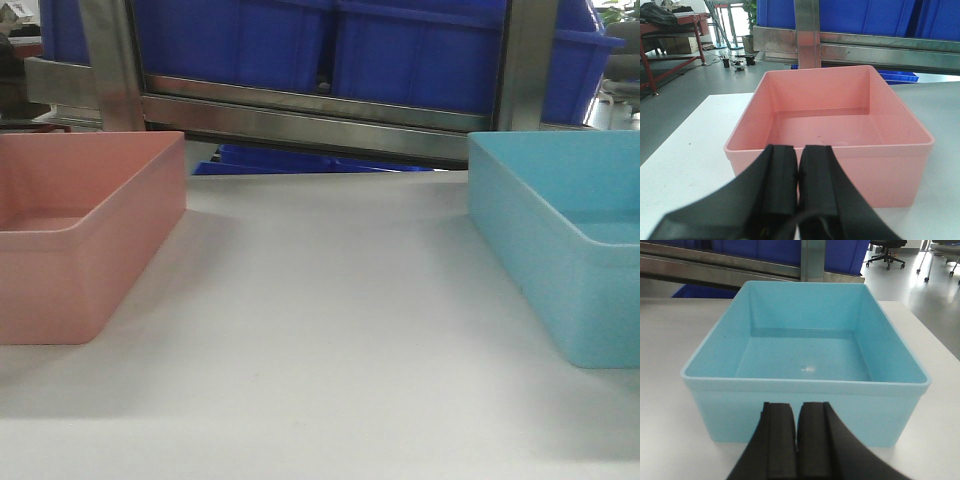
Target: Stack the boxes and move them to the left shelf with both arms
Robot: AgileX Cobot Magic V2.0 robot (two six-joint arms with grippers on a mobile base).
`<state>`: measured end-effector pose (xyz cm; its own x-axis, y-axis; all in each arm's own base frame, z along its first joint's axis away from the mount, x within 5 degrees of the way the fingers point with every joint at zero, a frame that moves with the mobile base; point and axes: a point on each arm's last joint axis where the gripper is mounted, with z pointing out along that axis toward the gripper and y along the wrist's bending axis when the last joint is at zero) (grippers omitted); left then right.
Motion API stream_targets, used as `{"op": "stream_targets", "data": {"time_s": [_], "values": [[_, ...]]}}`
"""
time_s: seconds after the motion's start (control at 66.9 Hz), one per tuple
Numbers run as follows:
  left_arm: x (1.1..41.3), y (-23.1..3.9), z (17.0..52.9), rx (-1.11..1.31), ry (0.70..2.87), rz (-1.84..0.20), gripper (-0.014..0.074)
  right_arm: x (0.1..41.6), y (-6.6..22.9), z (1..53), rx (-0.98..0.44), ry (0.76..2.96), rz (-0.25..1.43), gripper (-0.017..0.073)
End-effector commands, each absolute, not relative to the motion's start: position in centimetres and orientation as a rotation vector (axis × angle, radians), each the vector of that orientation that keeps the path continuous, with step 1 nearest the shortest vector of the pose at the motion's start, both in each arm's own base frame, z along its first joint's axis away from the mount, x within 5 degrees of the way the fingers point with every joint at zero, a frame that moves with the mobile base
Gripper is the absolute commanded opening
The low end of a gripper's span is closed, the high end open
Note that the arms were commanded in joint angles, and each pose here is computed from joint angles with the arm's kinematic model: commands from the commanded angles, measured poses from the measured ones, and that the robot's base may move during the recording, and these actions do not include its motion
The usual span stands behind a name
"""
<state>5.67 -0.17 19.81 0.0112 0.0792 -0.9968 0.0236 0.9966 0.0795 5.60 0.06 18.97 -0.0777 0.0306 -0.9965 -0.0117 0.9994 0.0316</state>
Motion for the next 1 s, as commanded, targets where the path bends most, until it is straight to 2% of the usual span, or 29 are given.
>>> {"op": "stream_targets", "data": {"time_s": [0.0,0.314,0.463,0.568,0.672,0.807,0.986], "values": [[5.7,0.0,19.7,0.06,1.489,0.049,-0.0003,5.4,0.1,20.5,0.009,1.53,0.028,0.0054],[5.7,0.0,19.7,0.06,1.486,0.049,-0.0003,5.4,0.1,20.5,0.009,1.53,0.028,0.0054],[5.5,0.1,20.8,0.037,1.368,0.063,-0.0003,5.4,0.1,20.5,0.009,1.53,0.028,0.0054],[5.1,0.5,23.0,-0.051,1.212,0.029,-0.0002,5.4,0.1,20.5,0.009,1.53,0.028,0.0054],[4.9,0.5,26.2,-0.07,1.189,-0.002,-0.0002,5.4,0.1,20.5,0.009,1.53,0.028,0.0054],[6.0,0.0,31.3,-0.025,1.311,-0.031,-0.0002,5.4,0.1,20.5,0.008,1.527,0.028,0.0054],[10.8,-0.7,36.4,0.034,1.592,-0.078,0.0001,5.4,0.1,20.5,0.008,1.527,0.028,0.0054]]}}
